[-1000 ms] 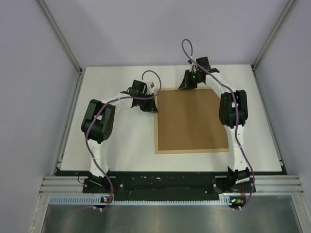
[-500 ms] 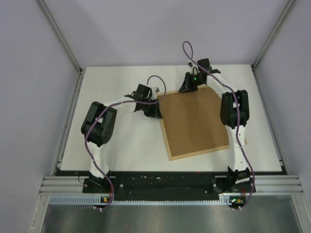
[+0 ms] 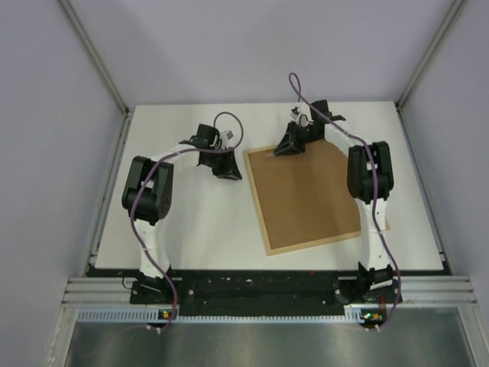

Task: Take the photo out of the frame
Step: Release the photo frame item from the photo frame.

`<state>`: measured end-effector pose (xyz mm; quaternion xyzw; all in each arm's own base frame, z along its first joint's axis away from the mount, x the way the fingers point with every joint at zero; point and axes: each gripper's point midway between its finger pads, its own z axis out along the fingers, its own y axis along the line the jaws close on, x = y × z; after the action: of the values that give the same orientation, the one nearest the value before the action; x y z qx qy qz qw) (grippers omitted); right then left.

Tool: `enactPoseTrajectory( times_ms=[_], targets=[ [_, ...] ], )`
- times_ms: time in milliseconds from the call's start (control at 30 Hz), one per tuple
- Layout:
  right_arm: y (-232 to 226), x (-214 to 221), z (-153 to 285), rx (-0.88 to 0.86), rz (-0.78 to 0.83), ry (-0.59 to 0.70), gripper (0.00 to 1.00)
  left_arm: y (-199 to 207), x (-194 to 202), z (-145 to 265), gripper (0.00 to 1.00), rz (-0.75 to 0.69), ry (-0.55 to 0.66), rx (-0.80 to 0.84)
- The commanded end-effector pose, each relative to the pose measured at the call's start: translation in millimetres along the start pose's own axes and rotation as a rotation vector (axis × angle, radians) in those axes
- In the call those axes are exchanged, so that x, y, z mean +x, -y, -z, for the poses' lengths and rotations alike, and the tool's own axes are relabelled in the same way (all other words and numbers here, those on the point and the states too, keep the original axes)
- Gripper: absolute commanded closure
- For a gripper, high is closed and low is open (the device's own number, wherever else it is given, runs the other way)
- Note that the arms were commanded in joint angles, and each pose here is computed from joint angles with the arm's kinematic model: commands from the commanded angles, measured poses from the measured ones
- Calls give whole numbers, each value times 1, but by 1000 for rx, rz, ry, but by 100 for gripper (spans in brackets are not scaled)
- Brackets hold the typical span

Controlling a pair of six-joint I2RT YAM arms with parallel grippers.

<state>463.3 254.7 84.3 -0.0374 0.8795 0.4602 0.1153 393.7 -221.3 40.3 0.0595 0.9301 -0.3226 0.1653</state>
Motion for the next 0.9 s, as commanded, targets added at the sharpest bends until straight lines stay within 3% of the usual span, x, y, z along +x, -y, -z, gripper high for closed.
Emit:
enactPoseTrajectory(
  times_ms=[0,533,867],
  targets=[
    [0,15,-17,-88,-53,-62,100,15,-14,-17,69,-12,8,79],
    [26,28,-50,-72,-136,-123,100,13,-34,-39,69,2,14,82],
    [23,44,-64,-83,-143,-172,100,12,-39,-45,75,-4,9,80]
  ],
)
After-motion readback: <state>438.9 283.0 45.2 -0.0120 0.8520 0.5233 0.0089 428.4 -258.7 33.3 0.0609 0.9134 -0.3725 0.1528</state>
